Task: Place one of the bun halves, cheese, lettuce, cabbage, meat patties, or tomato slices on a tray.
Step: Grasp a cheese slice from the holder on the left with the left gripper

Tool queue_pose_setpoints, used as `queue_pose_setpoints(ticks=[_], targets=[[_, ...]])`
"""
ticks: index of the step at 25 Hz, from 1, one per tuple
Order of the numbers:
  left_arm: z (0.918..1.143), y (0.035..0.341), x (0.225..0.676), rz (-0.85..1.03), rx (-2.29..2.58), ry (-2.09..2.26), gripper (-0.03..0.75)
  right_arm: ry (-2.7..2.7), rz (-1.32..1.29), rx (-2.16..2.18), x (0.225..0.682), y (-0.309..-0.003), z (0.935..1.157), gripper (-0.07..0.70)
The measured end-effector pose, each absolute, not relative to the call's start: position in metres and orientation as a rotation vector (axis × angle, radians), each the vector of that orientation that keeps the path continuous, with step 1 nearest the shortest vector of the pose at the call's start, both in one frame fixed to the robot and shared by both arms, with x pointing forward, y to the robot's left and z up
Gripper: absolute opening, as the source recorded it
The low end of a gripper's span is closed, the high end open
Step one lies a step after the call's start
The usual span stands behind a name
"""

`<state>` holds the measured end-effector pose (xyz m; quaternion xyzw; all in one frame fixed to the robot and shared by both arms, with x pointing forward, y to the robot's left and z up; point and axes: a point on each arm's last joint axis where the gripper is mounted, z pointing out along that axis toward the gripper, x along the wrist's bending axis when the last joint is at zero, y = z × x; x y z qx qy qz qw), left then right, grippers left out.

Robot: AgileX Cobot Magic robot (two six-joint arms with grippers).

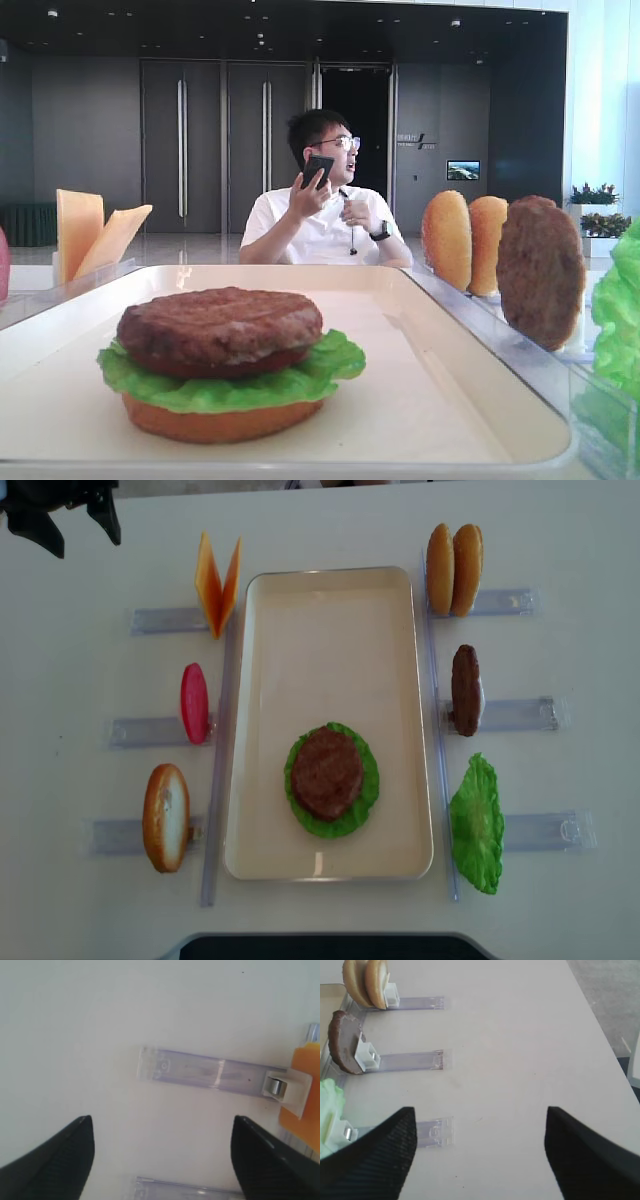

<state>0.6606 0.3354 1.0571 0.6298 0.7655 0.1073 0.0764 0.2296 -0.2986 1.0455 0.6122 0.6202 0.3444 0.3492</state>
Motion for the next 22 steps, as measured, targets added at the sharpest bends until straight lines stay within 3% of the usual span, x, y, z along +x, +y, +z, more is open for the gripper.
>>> queue_pose_setpoints(ticks=[4, 16, 22], targets=[[1.058, 0.321, 0.662, 0.324, 1.898, 2.278, 0.650, 1.607, 0.892, 1.586, 0.230, -0.299, 1.046, 0.535], [1.058, 0.225, 0.656, 0.260, 1.945, 2.189, 0.650, 1.607, 0.892, 1.586, 0.230, -0.299, 1.046, 0.535], [1.058, 0.200, 0.651, 0.236, 1.943, 2.177, 0.650, 1.607, 0.892, 1.586, 0.230, -0.299, 1.046, 0.535]])
